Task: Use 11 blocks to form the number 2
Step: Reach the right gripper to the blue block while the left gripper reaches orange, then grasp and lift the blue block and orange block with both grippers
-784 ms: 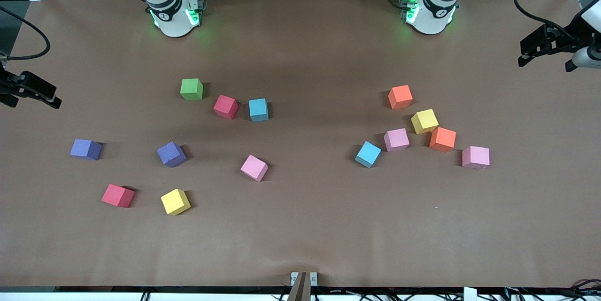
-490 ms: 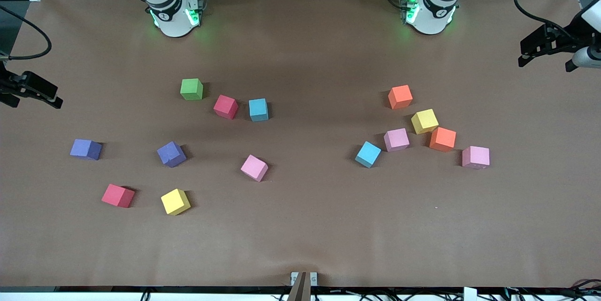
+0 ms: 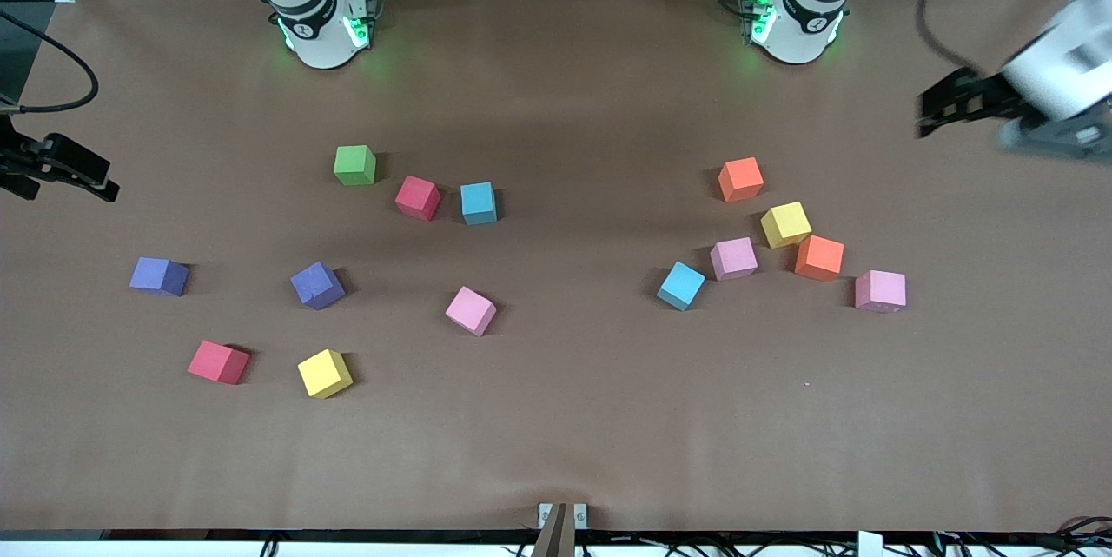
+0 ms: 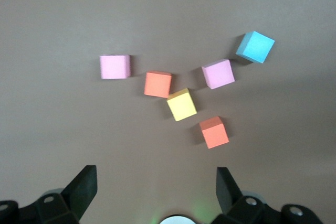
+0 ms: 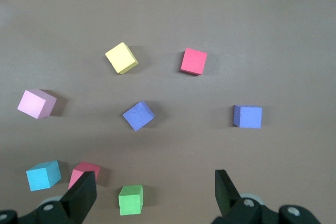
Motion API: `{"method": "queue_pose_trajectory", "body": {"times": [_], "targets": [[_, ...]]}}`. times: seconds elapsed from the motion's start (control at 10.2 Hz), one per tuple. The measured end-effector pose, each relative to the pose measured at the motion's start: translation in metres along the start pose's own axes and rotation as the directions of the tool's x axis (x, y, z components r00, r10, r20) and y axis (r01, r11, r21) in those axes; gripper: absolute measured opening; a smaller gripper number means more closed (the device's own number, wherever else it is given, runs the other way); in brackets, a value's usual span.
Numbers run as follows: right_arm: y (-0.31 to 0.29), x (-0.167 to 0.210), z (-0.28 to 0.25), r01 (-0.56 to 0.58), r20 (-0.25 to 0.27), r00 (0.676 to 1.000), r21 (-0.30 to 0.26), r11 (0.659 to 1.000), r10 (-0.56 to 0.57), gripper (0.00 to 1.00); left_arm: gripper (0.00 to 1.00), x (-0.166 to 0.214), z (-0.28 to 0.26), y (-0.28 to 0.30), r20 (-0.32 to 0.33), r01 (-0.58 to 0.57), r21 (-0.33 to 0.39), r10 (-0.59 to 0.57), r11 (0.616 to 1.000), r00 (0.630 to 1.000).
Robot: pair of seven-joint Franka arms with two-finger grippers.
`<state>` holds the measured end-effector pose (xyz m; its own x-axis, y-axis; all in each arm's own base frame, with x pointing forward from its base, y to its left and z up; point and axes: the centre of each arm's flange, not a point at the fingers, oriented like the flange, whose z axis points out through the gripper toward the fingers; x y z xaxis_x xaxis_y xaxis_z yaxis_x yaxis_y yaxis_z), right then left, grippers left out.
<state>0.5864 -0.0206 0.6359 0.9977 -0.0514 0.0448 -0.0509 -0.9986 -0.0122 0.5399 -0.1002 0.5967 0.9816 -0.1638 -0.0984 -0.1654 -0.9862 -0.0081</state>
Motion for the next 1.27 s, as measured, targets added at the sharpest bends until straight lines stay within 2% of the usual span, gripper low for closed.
{"method": "queue_pose_trajectory", "body": {"times": [0.29, 0.49, 0.69, 0.88, 1.08, 1.27], "targets": [[0.002, 0.01, 0.031, -0.005, 0.038, 0.999, -0.002, 1.0, 0.005, 1.0, 1.0, 0.008, 0.111, 0.072, 0.05, 0.008, 0.008, -0.009, 1.0, 0.999], [0.0, 0.018, 0.077, -0.001, 0.047, 0.999, -0.002, 1.0, 0.001, 1.0, 1.0, -0.004, 0.182, 0.097, 0.072, 0.055, 0.013, -0.056, 0.998, 0.996], [-0.021, 0.018, 0.127, 0.036, 0.09, 0.995, -0.001, 0.999, -0.035, 1.0, 1.0, -0.024, 0.237, 0.113, 0.101, 0.115, 0.003, -0.115, 0.993, 0.988], [-0.037, 0.016, 0.159, 0.101, 0.124, 0.987, 0.004, 0.995, -0.1, 1.0, 1.0, -0.042, 0.282, 0.109, 0.119, 0.172, -0.04, -0.166, 0.984, 0.979], [-0.04, 0.017, 0.193, 0.193, 0.176, 0.965, 0.022, 0.981, -0.194, 1.0, 1.0, -0.057, 0.311, 0.106, 0.117, 0.235, -0.033, -0.23, 0.972, 0.966], [-0.074, 0.025, 0.241, 0.272, 0.185, 0.943, 0.042, 0.961, -0.275, 1.0, 1.0, -0.067, 0.326, 0.112, 0.104, 0.272, -0.028, -0.268, 0.962, 0.958]]}}
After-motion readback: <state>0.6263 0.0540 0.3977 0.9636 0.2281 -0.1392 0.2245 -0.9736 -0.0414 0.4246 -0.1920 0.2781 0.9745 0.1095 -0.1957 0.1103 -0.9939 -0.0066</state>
